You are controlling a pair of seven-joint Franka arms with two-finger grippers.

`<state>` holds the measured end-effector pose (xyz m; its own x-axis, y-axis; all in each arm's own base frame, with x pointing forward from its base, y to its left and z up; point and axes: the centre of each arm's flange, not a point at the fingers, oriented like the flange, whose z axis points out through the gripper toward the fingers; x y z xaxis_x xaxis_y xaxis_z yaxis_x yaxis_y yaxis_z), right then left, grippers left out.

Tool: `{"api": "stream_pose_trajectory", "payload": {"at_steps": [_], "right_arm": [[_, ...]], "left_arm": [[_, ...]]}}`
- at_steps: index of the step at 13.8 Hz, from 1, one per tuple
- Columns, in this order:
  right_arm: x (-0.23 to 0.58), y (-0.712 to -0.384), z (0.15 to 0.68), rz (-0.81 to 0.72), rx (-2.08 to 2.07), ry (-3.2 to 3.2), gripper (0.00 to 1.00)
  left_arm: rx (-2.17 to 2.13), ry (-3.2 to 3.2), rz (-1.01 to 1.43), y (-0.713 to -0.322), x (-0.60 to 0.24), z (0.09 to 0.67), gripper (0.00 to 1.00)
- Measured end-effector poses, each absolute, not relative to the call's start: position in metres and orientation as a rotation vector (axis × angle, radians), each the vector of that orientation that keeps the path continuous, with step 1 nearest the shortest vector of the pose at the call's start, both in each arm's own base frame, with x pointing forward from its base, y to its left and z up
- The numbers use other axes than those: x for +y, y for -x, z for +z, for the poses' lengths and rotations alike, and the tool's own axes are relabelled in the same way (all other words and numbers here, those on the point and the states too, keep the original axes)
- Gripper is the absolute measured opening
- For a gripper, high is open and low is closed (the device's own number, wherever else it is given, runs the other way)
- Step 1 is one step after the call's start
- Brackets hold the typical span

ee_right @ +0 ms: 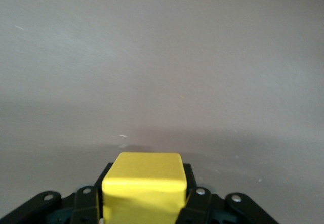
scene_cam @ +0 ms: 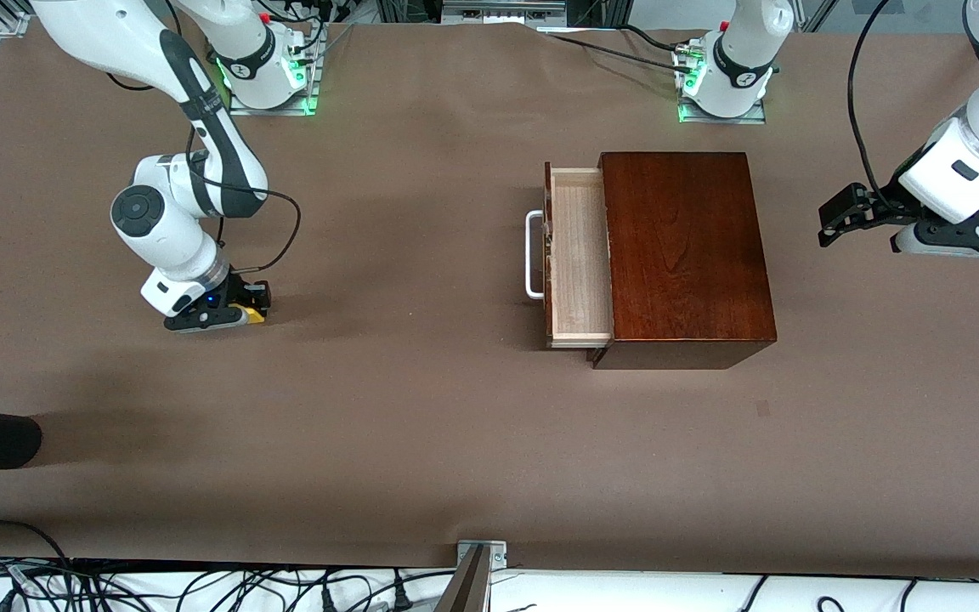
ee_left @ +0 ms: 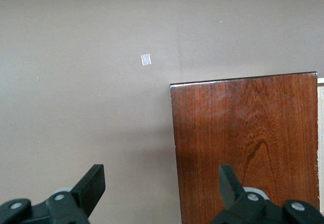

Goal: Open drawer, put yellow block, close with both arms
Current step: 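Close the right gripper on the yellow cube, then lift the cube with the right gripper and carry it over the drawer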

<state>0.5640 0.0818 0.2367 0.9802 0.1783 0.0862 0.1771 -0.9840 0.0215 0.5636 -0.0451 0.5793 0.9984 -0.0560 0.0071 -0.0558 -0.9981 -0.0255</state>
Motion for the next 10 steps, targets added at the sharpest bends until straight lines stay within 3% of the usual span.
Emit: {"api": "stream_pose_trajectory", "payload": {"at_steps": [5, 10], "right_arm": [[0.183, -0.609, 0.355, 0.065, 0.525, -3.133, 0.55], [0.349, -0.572, 0.426, 0.089, 0.953, -3.028, 0.55]], "left_arm": [[0.091, 3.115, -0.012, -0.564, -0.046, 0.579, 1.0], [0.093, 3.115, -0.006, -0.563, -0.047, 0.579, 1.0]]}}
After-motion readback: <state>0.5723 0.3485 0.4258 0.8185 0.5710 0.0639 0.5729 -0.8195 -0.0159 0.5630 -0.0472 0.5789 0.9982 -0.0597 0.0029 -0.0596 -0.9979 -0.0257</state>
